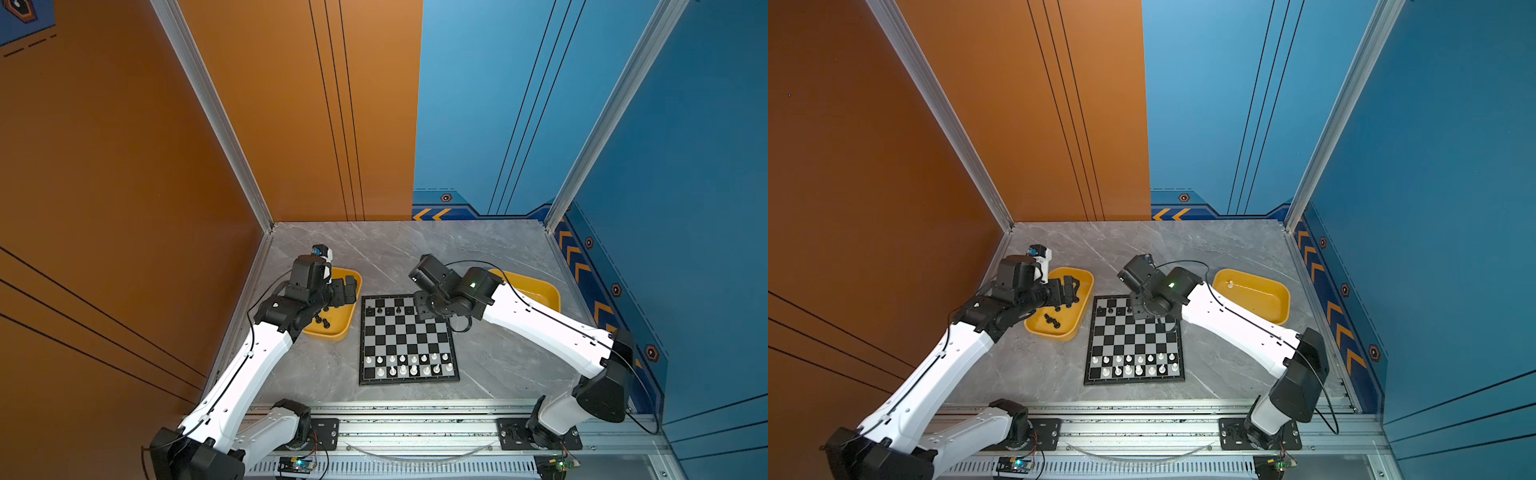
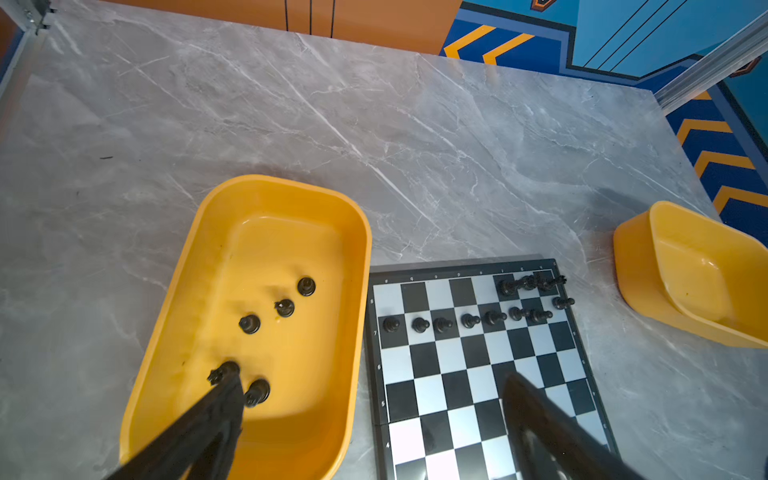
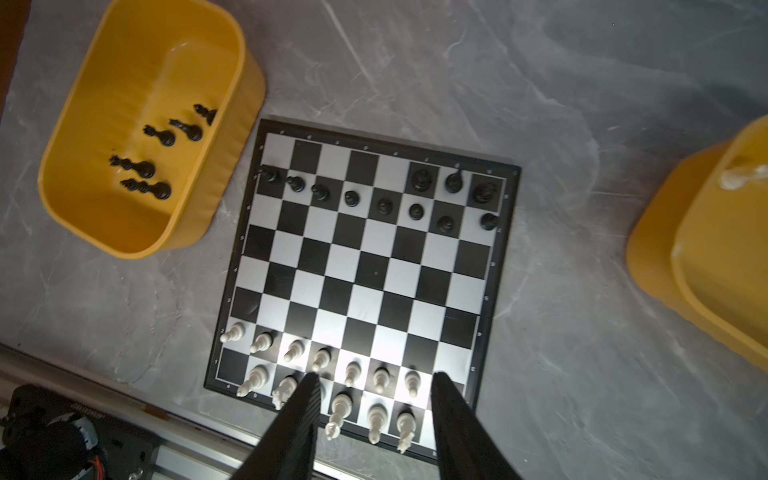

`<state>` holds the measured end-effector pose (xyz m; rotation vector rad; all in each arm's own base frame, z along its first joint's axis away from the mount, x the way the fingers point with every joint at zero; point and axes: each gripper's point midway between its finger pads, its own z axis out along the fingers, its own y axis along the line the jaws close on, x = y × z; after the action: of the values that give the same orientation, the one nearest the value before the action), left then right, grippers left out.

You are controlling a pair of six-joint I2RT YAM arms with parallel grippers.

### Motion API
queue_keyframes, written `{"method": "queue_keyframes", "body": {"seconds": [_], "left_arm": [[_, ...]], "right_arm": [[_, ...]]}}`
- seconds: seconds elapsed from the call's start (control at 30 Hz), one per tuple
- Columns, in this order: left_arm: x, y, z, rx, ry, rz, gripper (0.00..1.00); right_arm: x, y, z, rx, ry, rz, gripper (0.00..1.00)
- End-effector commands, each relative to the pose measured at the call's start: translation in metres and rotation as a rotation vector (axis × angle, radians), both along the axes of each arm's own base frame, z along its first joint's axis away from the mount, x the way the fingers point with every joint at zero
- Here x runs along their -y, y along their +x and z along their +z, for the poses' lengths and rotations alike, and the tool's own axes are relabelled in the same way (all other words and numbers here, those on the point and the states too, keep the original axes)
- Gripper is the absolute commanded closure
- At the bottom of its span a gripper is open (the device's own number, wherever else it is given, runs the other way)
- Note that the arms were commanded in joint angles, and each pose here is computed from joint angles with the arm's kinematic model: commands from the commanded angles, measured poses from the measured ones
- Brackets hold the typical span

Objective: Set up the chess pieces on the board

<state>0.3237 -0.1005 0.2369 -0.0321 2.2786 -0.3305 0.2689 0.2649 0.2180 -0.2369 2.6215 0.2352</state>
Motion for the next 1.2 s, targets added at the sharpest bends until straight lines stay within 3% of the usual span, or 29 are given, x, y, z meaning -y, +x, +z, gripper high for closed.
{"method": "queue_keyframes", "body": {"seconds": [0.0, 0.37, 0.6, 0.87, 1.17], "left_arm": [[0.019, 0.017, 0.024, 0.069, -0.03, -0.056, 0.02], [0.082, 0.071, 0.047, 0.097, 0.006, -0.179, 0.03], [0.126, 0.093, 0.038, 0.076, 0.036, -0.263, 0.02], [0.186, 0.114, 0.028, 0.058, 0.077, -0.39, 0.02], [0.214, 0.148, 0.021, 0.035, 0.073, -0.417, 0.02]], "right_arm": [[0.037, 0.004, -0.002, -0.008, -0.063, -0.051, 0.54], [0.134, 0.057, -0.01, -0.067, -0.058, -0.306, 0.56], [0.189, 0.093, -0.031, -0.12, -0.095, -0.447, 0.59], [0.231, 0.135, -0.07, -0.166, -0.094, -0.545, 0.64], [0.252, 0.176, -0.119, -0.233, -0.074, -0.579, 0.64]]}}
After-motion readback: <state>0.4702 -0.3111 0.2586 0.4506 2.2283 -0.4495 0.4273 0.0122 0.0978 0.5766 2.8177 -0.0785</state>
